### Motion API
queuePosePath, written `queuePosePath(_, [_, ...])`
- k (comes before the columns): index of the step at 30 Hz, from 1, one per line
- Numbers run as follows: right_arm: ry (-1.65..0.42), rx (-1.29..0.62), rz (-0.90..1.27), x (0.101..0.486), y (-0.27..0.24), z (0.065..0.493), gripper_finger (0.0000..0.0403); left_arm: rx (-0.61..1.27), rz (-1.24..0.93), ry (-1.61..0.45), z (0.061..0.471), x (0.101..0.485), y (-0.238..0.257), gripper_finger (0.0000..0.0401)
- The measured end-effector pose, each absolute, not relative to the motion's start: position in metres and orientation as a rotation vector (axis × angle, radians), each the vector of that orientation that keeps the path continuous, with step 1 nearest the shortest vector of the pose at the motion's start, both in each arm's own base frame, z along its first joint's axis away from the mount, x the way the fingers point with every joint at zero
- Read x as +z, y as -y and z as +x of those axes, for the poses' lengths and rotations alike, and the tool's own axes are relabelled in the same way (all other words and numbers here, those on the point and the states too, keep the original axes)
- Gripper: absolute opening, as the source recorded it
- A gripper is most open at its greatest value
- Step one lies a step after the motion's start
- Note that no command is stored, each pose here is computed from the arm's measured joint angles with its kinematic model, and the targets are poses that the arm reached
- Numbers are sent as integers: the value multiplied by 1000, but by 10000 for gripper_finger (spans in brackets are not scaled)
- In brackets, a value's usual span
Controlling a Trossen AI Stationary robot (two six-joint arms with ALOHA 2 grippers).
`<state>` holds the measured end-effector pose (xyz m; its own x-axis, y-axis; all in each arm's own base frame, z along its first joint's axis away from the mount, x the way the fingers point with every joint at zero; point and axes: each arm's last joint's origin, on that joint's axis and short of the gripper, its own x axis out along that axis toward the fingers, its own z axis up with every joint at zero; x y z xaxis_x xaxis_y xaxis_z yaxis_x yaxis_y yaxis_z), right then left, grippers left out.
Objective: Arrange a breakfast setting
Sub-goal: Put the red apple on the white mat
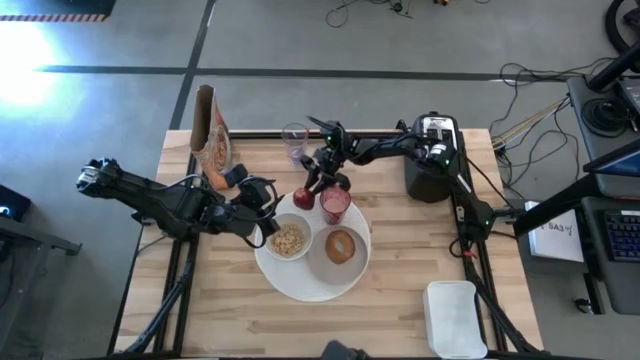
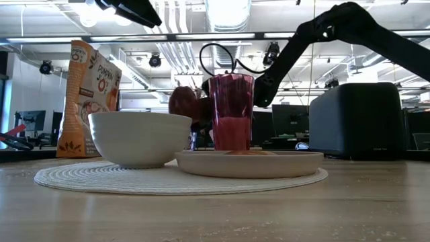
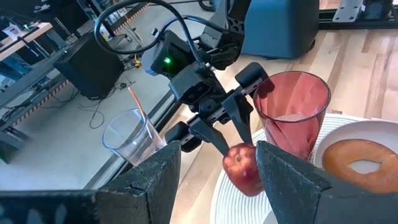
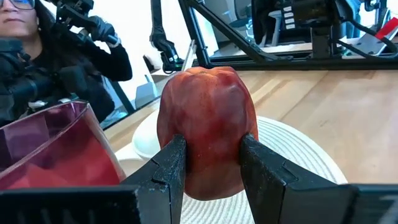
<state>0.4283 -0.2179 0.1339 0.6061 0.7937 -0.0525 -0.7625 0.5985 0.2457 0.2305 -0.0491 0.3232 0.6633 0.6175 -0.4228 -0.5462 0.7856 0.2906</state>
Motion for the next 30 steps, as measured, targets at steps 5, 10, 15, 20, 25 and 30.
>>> queuePosePath(5, [-167,917,205,132,212,431,116,658,145,-533,230,323,49,194])
queuePosePath(10, [-191,874,189,125,208,430,116,658,150,-541,230,322,49,194])
queuePosePath(15, [-191,859,173,123,207,430,116,658,150,-541,230,322,49,194])
queuePosePath(20, [-216,799,172,121,208,430,116,659,151,-542,230,322,49,194])
queuePosePath(25, [-257,715,179,115,208,429,116,659,151,-543,230,322,49,194])
queuePosePath(30, [-274,705,204,111,207,427,116,659,152,-544,230,322,49,194])
